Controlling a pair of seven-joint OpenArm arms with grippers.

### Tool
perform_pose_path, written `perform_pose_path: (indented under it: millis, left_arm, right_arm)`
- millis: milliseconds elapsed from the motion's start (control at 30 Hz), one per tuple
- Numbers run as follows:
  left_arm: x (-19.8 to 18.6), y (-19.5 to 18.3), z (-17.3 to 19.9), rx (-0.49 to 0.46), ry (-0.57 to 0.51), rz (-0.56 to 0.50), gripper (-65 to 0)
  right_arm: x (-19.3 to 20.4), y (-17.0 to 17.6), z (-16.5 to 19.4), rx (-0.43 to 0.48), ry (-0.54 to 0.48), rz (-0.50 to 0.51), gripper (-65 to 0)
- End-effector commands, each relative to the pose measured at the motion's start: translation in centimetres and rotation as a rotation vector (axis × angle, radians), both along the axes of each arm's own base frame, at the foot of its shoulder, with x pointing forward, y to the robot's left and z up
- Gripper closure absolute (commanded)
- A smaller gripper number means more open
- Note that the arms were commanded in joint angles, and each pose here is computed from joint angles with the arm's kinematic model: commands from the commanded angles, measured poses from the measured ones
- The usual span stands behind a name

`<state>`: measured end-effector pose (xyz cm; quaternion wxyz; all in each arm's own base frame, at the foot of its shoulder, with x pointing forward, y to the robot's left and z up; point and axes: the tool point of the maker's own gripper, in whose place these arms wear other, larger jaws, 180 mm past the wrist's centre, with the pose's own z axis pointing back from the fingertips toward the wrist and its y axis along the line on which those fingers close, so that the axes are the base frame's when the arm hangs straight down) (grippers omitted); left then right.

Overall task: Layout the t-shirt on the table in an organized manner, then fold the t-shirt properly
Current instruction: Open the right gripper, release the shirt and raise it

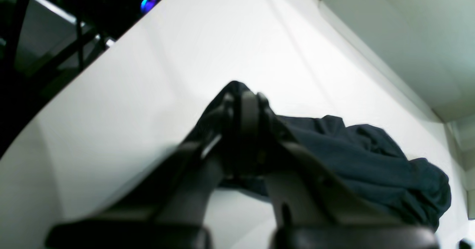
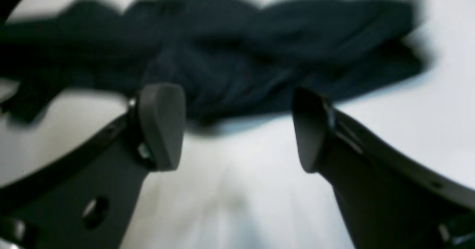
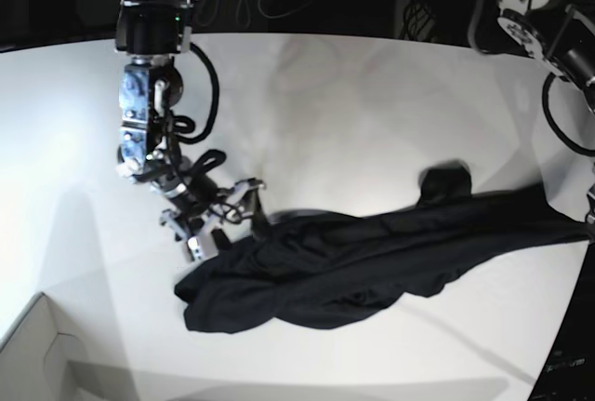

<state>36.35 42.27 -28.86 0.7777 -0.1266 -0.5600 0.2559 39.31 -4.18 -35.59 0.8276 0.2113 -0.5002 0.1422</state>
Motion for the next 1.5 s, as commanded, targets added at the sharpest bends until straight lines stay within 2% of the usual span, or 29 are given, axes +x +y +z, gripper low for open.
perform_pose_path:
  millis: [0,167,233,367,500,567,800,867,1000,1133,1200,1400,1467]
  left_arm:
    - [0.8,0.9,2.8,0.037,-0.073,0.005,-0.1]
    - [1.0,0.9,3.2,0.040,-0.082,0.005,-0.1]
    - [1.0,1.1,3.4,0.043,-0.085,0.006,-0.1]
    - [1.3,0.9,3.7,0.042,-0.087,0.001,-0.1]
    - [0.2,0.9,2.2,0.042,-0.047,0.000,-0.1]
    - [-0.4,1.0,1.5,0.043,-0.030,0.001,-0.1]
    - [-1.9,0.7,-0.6,0.037,0.023,-0.002,-0.1]
    - [-2.4,0.8,-1.3,0.040,0.042,-0.001,-0.1]
    - [-2.5,0.8,-1.4,0.040,0.045,-0.001,-0.1]
    - [-2.5,0.7,-1.4,0.042,0.053,-0.006,-0.2]
    - [-2.6,0.8,-1.3,0.040,0.054,0.000,-4.2]
    - [-4.0,0.4,-1.3,0.082,0.064,-0.011,-35.6]
    - [-4.5,-1.6,-1.4,0.087,0.041,-0.027,-42.0]
  right_arm:
    - [0.5,2.2,2.0,0.043,-0.061,0.041,-46.3]
    - [-3.0,10.4,1.4,0.042,-0.045,0.262,-46.2]
    - [-3.8,12.9,1.9,0.054,-0.053,0.320,-46.2]
    - [-4.2,15.8,1.6,0.080,-0.024,0.372,-46.2]
    - [-4.2,17.4,-1.0,0.038,0.050,0.441,-46.2]
    - [-3.7,17.6,-1.6,0.041,0.062,0.443,-46.2]
    - [-2.8,17.9,-2.0,0.135,0.020,0.403,-46.3]
    - [-2.3,18.0,-1.9,0.126,0.013,0.398,-46.3]
    - [-0.2,16.5,-2.1,0.084,0.012,0.272,-46.3]
    - [0.3,14.2,-1.7,0.048,-0.018,0.243,-46.3]
    - [-0.3,13.4,-1.9,0.032,-0.018,0.241,-46.3]
    - [-1.3,10.6,-0.3,-0.033,-0.069,0.241,-46.3]
    - [-1.7,8.9,-0.2,-0.060,-0.078,0.227,-46.3]
